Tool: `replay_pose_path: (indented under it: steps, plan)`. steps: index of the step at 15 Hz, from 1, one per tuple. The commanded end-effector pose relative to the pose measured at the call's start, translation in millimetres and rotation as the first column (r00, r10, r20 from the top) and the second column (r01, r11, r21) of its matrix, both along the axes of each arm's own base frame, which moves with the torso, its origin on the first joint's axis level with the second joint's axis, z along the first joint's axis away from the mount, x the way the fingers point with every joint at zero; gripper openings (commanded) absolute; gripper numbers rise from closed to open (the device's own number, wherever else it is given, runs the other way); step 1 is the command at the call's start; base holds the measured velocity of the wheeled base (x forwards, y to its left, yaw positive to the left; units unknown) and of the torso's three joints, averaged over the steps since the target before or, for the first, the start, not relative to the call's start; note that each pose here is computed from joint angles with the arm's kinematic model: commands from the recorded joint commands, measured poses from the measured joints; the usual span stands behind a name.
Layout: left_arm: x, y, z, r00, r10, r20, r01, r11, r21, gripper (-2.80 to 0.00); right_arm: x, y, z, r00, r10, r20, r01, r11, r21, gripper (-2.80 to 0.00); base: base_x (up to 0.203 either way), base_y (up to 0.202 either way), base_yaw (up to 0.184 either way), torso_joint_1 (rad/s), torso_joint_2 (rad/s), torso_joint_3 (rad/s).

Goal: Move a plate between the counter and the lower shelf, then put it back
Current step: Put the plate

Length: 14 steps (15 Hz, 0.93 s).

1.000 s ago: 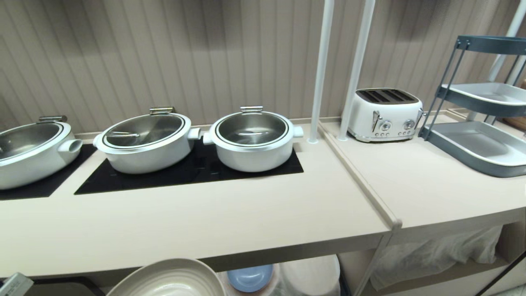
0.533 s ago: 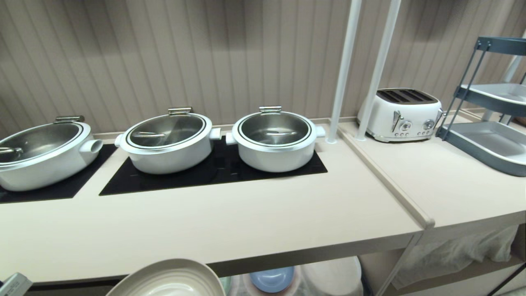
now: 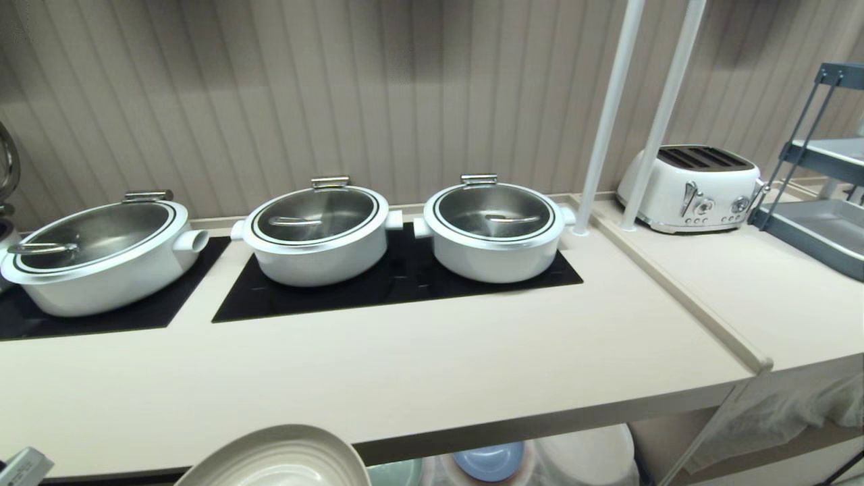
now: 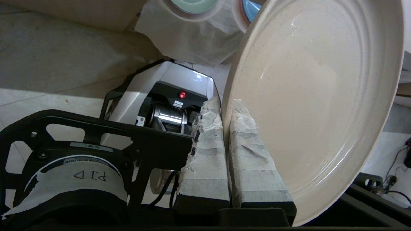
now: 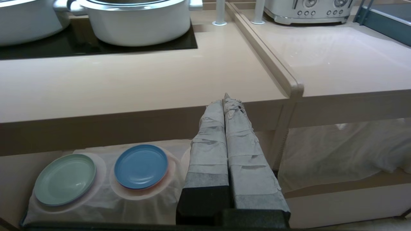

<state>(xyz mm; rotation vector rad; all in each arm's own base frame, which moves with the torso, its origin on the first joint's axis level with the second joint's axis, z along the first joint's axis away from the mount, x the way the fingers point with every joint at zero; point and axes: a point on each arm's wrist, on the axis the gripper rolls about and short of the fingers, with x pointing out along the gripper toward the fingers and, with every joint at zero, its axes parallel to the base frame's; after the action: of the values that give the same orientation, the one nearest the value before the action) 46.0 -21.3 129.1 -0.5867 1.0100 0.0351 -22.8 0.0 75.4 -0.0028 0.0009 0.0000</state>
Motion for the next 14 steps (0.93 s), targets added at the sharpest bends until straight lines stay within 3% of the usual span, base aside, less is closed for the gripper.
replay_pose_path:
  steps: [1, 4, 14]
  plan:
    - [-0.3, 0.1, -0.3, 1.0, 0.003, -0.003, -0.003, 1.0, -0.001, -2.8, 0.0, 0.0, 0.1, 1.0, 0.0, 0.001, 0.0, 1.0, 0.0, -2.8, 0.0, 0.196, 0.001, 0.002, 0.0, 0.001]
    - [-0.2, 0.1, -0.2, 1.0, 0.004, -0.003, -0.004, 1.0, -0.001, -2.8, 0.0, 0.0, 0.1, 1.0, 0.0, 0.001, 0.0, 1.0, 0.0, -2.8, 0.0, 0.126, -0.002, -0.002, 0.0, 0.002]
    - [-1.9, 0.9, 2.1, 1.0, 0.004, 0.025, -0.004, 1.0, 0.012, -2.8, 0.0, 0.0, 0.1, 1.0, 0.0, 0.001, 0.0, 1.0, 0.0, -2.8, 0.003, 0.0, 0.001, 0.0, 0.0, 0.0]
